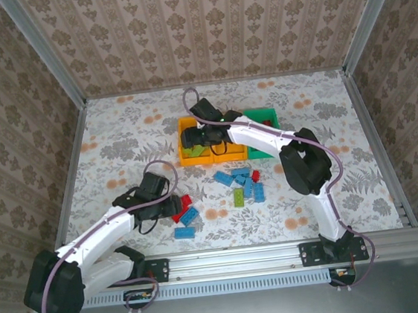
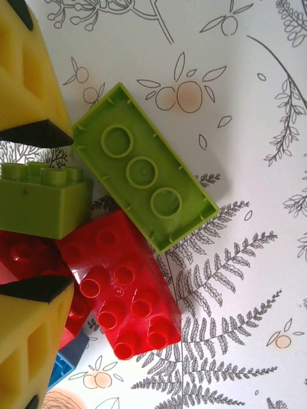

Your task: Sort the legos into containers by color

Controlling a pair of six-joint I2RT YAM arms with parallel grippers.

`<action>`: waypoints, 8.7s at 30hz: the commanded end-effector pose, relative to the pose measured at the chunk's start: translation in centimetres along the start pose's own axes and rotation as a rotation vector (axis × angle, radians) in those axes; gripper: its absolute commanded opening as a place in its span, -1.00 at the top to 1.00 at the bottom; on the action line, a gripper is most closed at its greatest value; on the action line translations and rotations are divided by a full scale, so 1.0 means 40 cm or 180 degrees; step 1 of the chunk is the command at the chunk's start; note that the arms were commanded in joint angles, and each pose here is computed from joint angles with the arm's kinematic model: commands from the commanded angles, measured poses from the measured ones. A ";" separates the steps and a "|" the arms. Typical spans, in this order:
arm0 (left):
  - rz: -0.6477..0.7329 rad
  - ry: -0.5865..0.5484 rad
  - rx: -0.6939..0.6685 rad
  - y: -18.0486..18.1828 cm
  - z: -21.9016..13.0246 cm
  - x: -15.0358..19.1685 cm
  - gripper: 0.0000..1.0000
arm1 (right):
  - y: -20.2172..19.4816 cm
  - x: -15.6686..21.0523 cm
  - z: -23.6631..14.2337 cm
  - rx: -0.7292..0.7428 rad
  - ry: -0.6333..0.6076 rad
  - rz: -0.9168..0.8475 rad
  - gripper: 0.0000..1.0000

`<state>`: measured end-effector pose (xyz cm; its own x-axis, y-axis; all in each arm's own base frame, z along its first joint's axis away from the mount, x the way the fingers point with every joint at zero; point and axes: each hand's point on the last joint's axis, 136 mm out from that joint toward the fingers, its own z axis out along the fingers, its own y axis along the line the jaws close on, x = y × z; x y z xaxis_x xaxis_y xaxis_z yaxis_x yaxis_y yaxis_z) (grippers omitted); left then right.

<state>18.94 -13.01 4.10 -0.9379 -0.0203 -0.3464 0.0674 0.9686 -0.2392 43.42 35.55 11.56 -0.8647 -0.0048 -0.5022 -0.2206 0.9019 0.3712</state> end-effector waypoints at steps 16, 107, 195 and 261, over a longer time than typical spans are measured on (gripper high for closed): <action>-0.0039 0.0208 -0.0156 0.020 0.028 0.039 0.42 | -0.073 -0.058 -0.171 0.0072 -0.0405 0.0227 -0.57; 0.0432 -0.0682 0.0879 -0.317 0.054 -0.635 -0.05 | -0.192 0.600 -0.173 0.1201 0.0755 0.0378 -0.32; 0.0501 0.0626 -0.0641 0.053 0.033 -0.048 -0.69 | -0.008 0.002 -0.058 -0.0083 -0.0043 0.0223 -0.20; 0.0805 -0.0594 0.0386 -0.253 -0.077 -0.501 0.38 | -0.382 0.307 -0.304 0.1243 -0.0094 0.0473 -0.26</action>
<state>34.59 -19.89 16.20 -0.8239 0.1281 -0.5521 0.2810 0.9383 -0.2016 31.91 18.72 9.95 -0.8609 0.0890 -0.5010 0.0123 0.9879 0.1544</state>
